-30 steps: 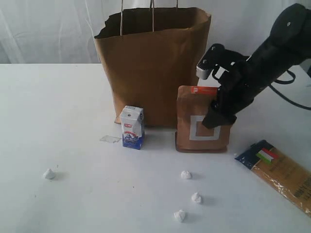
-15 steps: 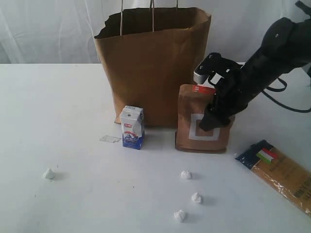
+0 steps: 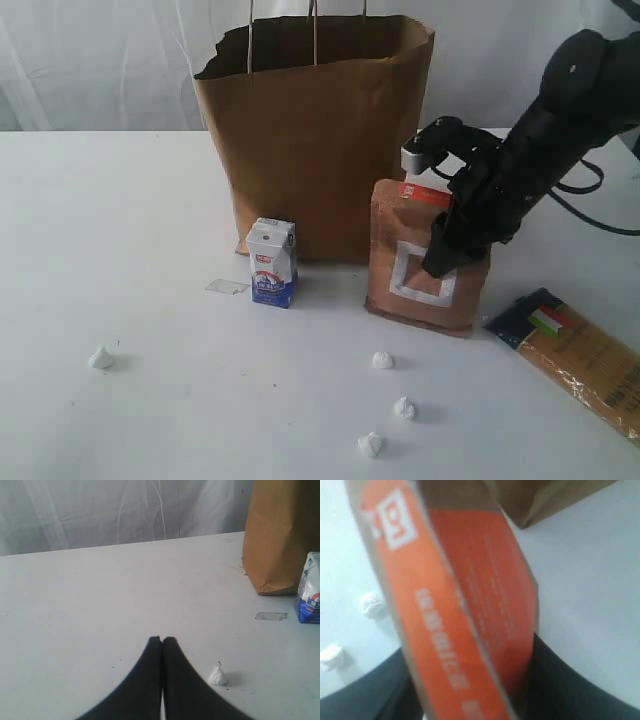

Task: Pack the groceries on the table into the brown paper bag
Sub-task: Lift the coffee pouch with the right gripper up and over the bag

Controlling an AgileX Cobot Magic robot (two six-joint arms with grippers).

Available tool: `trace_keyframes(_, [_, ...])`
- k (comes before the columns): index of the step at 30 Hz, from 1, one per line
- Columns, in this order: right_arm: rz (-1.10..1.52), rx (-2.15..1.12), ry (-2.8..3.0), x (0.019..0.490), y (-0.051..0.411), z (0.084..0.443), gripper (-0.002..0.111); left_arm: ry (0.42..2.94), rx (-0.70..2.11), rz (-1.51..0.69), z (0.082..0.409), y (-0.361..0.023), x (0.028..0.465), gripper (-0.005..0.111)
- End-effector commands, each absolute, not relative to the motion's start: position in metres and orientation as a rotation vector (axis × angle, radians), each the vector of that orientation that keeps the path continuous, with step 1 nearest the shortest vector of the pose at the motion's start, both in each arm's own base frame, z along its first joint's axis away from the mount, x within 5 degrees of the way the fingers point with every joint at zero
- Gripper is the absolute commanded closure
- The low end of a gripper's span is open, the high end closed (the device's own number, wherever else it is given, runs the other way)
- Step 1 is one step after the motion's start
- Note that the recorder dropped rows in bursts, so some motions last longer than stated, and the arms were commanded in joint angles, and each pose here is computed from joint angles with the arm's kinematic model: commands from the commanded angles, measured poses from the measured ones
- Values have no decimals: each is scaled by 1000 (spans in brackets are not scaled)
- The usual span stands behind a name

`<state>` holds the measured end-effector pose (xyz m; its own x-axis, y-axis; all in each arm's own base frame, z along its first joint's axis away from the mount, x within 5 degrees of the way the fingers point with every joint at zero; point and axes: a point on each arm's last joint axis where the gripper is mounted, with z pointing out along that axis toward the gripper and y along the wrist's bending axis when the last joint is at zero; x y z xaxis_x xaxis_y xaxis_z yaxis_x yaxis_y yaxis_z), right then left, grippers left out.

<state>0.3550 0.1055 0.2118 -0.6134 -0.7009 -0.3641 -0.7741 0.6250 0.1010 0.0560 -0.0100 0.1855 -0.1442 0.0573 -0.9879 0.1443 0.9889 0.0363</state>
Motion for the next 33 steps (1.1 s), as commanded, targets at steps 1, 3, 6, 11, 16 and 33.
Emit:
trace_keyframes(1, [281,-1068,2572,343,96,247,88,1709,155,-83,185,-10,56,107])
trace_keyframes(3, [271,-1004,2569,337,95,260,88,1709,155,-83,185,-10,56,107])
trace_keyframes(6, [262,-939,2519,325,92,288,88,1709,155,-83,185,-10,56,107])
trace_keyframes(11, [294,-848,2458,295,88,331,88,1709,155,-83,185,-10,56,107])
trace_keyframes(16, [285,-795,2367,269,82,365,92,1709,155,-83,185,-10,56,107])
trace_keyframes(33, [453,-462,1862,217,78,453,93,1709,155,-83,185,-10,56,107])
